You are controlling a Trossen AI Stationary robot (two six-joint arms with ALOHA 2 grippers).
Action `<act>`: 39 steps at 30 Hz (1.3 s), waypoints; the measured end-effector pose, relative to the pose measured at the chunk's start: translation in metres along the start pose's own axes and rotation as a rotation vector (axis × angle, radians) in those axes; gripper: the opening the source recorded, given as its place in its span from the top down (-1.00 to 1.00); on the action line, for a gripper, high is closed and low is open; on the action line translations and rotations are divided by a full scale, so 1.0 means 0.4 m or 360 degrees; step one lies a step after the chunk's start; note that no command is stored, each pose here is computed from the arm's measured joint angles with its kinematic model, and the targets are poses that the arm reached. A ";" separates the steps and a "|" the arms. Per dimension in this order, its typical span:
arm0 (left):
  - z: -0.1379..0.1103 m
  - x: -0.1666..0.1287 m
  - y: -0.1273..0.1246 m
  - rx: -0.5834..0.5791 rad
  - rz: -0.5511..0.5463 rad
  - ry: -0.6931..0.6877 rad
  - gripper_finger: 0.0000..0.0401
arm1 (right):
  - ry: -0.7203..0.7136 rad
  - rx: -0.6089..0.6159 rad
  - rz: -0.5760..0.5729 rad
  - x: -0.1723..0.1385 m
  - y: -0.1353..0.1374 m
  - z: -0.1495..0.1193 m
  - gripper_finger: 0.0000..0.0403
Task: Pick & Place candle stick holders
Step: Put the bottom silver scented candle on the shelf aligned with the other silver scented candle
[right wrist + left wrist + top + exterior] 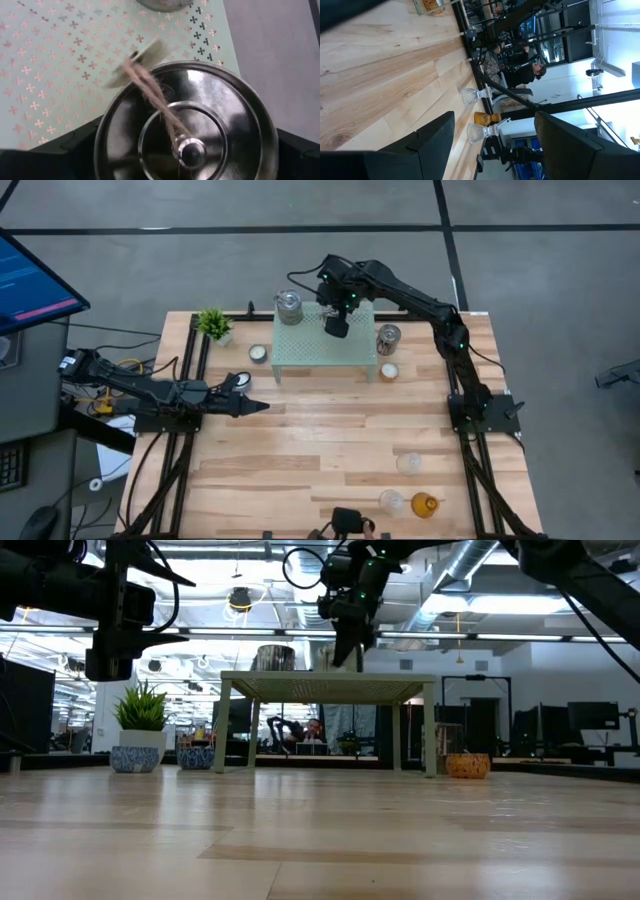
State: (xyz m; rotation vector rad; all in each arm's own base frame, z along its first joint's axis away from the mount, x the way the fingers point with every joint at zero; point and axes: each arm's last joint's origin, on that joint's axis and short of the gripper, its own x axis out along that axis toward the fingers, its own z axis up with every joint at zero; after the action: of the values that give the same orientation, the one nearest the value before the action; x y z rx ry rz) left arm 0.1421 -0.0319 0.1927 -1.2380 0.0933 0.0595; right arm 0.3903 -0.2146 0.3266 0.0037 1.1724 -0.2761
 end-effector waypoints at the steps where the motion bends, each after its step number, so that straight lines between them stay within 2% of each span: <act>1: 0.000 0.000 0.000 0.0000 0.0000 0.0000 -0.37 | -0.0012 -0.0008 0.0009 0.000 0.002 0.002 -0.79; 7: 0.001 0.000 -0.001 -0.0002 -0.0005 -0.0007 -0.37 | -0.0113 0.0016 -0.0010 -0.024 0.002 0.011 -0.94; 12: 0.001 0.000 -0.002 0.0000 -0.0010 -0.0007 -0.37 | -0.0287 0.0037 -0.0067 -0.144 -0.005 -0.002 -0.89; 15: 0.001 0.000 -0.002 0.0001 -0.0010 -0.0007 -0.37 | -0.0316 0.0069 -0.0074 -0.199 -0.001 -0.019 -0.88; 18: 0.000 0.000 -0.003 0.0000 -0.0018 0.0001 -0.37 | -0.0371 0.0090 0.0009 -0.270 0.012 -0.046 -0.80; 21: 0.000 0.000 -0.003 0.0003 -0.0024 0.0015 -0.37 | -0.0473 0.0044 0.0136 -0.324 0.023 -0.070 -0.55; 23: 0.000 0.000 -0.003 0.0014 -0.0024 0.0015 -0.37 | -0.0498 0.0015 0.0242 -0.325 0.026 -0.088 -0.30; 28: 0.000 0.000 -0.003 0.0067 -0.0024 0.0014 -0.37 | -0.0627 0.0123 0.0318 -0.283 0.012 -0.149 0.48; 30: 0.000 0.000 -0.003 0.0086 -0.0025 0.0013 -0.37 | -0.0674 0.0169 0.0317 -0.242 0.016 -0.183 0.81; 31: 0.000 0.000 -0.003 0.0087 -0.0026 0.0013 -0.37 | -0.0696 0.0194 0.0317 -0.217 0.021 -0.199 0.90; 35: 0.000 0.000 -0.004 0.0088 -0.0029 0.0012 -0.37 | -0.0818 0.0349 0.0326 -0.131 0.037 -0.240 0.90; 39: 0.000 0.000 -0.005 0.0082 -0.0036 0.0010 -0.37 | -0.0810 0.0377 0.0338 -0.072 0.043 -0.246 0.98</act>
State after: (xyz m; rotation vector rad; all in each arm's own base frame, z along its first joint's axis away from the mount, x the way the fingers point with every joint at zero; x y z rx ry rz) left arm 0.1423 -0.0324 0.1946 -1.1878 0.0857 0.0337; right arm 0.2942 -0.1775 0.3117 0.2512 0.6224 -0.2096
